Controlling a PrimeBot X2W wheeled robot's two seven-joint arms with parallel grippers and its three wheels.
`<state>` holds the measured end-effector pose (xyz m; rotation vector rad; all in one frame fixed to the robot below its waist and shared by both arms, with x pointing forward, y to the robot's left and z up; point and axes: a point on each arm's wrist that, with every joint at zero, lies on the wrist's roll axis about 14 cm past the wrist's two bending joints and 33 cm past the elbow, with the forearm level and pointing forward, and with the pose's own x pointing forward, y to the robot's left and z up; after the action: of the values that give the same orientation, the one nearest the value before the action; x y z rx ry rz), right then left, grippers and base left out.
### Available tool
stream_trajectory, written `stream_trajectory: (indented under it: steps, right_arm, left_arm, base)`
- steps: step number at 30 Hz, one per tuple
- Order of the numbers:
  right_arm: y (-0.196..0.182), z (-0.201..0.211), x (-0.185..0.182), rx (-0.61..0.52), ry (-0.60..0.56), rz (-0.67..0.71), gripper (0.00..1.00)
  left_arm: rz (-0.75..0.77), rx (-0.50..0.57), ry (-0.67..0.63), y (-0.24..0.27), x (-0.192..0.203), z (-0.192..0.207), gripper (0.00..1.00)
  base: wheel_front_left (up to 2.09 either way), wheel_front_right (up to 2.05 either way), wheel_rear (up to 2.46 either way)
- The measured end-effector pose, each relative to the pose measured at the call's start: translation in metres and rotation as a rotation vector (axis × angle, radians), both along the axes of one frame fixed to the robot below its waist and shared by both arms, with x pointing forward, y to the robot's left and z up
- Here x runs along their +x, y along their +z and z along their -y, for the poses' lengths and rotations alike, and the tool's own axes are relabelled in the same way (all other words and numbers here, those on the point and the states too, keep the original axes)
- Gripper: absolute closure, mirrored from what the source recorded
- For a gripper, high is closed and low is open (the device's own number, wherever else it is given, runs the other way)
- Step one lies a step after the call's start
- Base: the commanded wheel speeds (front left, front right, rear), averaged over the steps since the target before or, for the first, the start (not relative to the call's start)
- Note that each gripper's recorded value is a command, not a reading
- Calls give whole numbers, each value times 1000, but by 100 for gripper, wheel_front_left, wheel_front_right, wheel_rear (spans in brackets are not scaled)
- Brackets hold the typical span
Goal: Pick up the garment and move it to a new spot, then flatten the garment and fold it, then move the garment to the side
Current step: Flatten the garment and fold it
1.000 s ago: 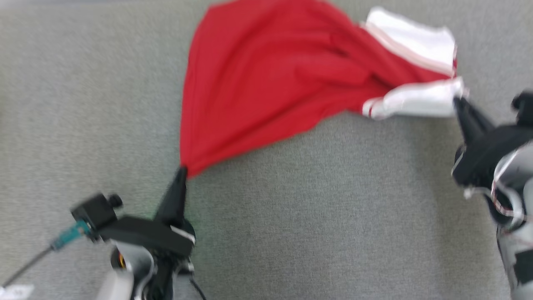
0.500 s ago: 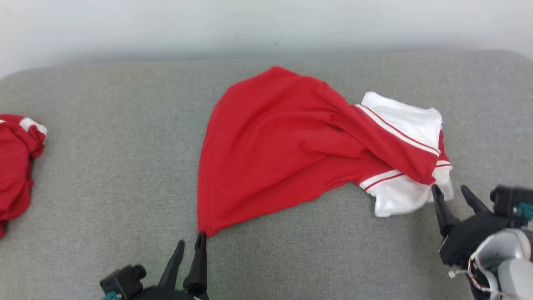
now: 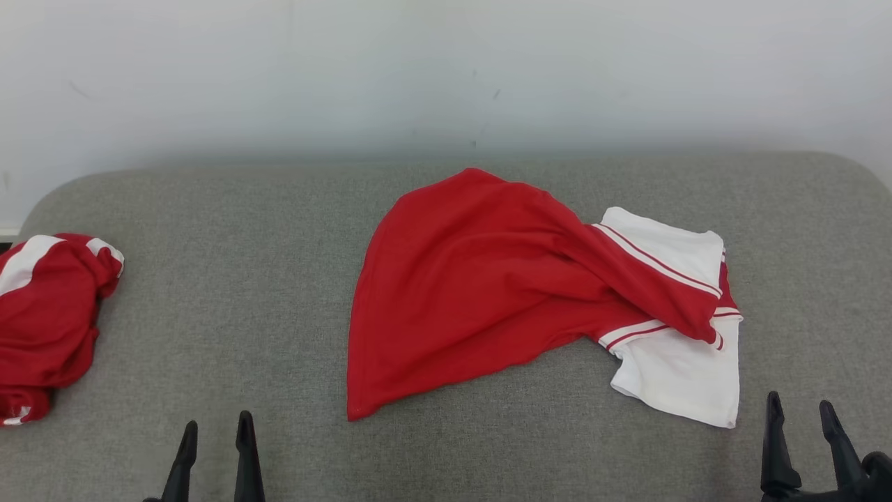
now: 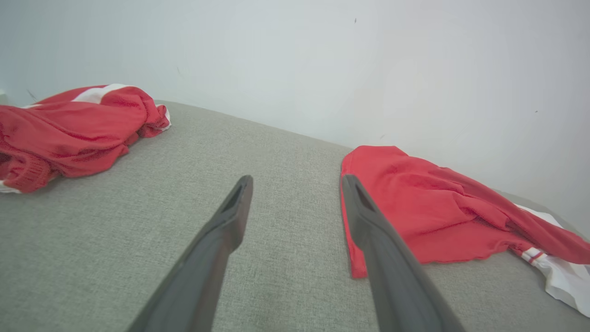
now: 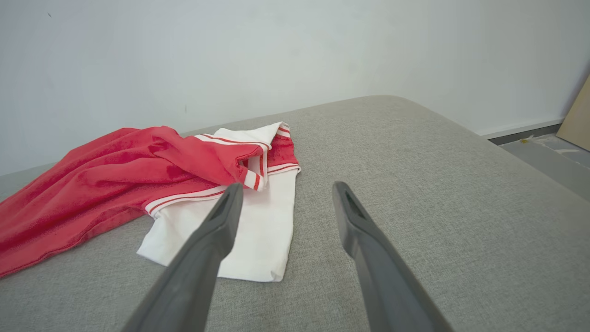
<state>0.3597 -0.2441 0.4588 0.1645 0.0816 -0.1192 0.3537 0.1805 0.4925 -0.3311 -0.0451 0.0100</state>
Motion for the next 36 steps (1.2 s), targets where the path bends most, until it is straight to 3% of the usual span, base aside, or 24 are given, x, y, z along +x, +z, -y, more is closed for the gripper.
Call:
stream_trajectory:
  steps: [10,22,36]
  right_arm:
    - [9,-19,-26,-59,46,47,0]
    - [-7,-38,-38,-37,95,-11,0]
    - [23,-79,-27,-77,225,92,0]
  left_arm:
    - [48,135,41,17,-29,-15,0]
    - [29,136,59,11,-39,-21,0]
    - [-31,149,10,-9,-41,-9,0]
  base:
    - [0,0,0]
    - [0,0,0]
    - [0,0,0]
